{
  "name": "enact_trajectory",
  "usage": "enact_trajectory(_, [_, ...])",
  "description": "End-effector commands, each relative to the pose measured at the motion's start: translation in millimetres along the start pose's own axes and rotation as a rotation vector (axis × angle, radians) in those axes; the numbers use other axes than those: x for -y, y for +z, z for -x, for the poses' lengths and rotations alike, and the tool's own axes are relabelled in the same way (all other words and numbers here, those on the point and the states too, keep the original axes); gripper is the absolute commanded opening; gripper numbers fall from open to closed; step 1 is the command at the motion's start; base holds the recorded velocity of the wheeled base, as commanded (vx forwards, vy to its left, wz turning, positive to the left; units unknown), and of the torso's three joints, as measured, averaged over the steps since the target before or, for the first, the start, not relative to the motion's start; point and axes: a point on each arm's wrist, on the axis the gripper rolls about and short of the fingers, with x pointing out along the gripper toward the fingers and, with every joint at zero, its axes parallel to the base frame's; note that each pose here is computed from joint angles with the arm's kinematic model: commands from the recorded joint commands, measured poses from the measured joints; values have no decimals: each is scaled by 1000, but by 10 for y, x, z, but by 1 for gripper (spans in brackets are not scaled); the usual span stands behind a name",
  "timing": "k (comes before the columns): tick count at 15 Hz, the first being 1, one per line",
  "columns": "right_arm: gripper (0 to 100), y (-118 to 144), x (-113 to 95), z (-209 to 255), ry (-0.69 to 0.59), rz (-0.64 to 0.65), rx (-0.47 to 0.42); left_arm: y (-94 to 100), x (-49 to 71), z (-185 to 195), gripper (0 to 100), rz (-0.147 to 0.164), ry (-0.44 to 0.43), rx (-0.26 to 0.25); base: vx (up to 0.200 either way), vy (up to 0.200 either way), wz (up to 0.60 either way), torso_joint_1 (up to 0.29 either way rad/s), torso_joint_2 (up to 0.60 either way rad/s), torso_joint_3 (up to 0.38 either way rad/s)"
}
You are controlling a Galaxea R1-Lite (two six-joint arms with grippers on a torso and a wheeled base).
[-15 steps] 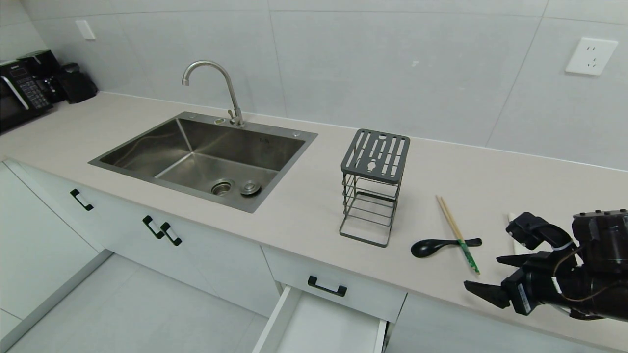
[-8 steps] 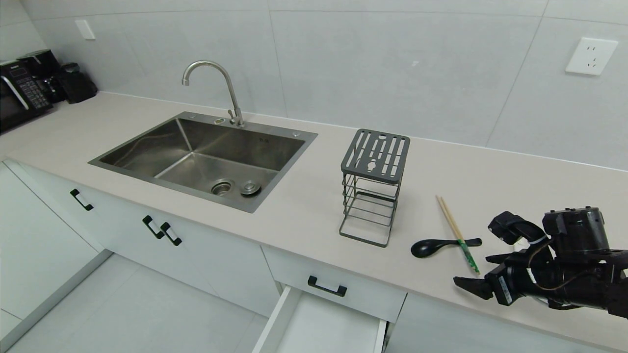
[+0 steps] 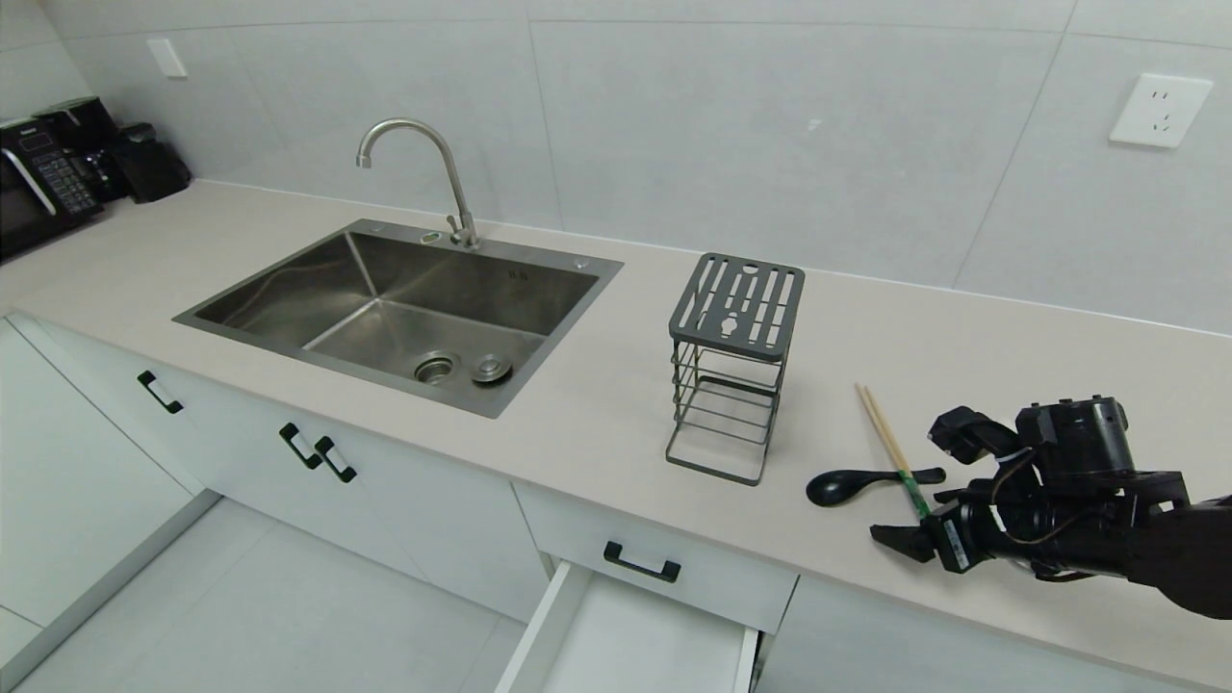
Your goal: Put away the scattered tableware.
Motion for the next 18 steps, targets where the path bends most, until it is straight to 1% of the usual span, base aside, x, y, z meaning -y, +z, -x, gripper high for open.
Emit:
enact_trajectory(1, [100, -6, 3, -34, 2, -2, -4, 0, 0, -1, 100, 1, 1, -1, 0, 0, 0, 0, 0, 0])
enact_trajectory(6, [100, 52, 17, -119, 0, 7, 30, 0, 0, -1, 100, 1, 1, -1, 0, 0, 0, 0, 0, 0])
enact_trajectory(8, [100, 67, -13, -149, 8, 15, 40, 0, 0, -1, 100, 0, 1, -1, 0, 0, 0, 0, 0, 0])
enact_trajectory(10, [100, 59, -19, -178, 8, 13, 35, 0, 0, -1, 100, 1, 1, -1, 0, 0, 0, 0, 0, 0])
enact_trajectory(12, [100, 67, -6, -204, -20, -1, 31, 0, 0, -1, 100, 1, 1, -1, 0, 0, 0, 0, 0, 0])
enact_trajectory(13, [0, 67, -6, -204, -22, -1, 31, 0, 0, -1, 100, 1, 1, -1, 0, 0, 0, 0, 0, 0])
enact_trajectory(15, [0, 93, 29, -225, -73, -43, 37, 0, 0, -1, 100, 1, 1, -1, 0, 0, 0, 0, 0, 0])
enact_trajectory(16, [0, 104, 79, -215, -107, -54, 52, 0, 0, -1, 100, 0, 1, -1, 0, 0, 0, 0, 0, 0])
enact_trajectory(18, [0, 94, 158, -171, -132, -64, 67, 0, 0, -1, 100, 0, 1, -1, 0, 0, 0, 0, 0, 0])
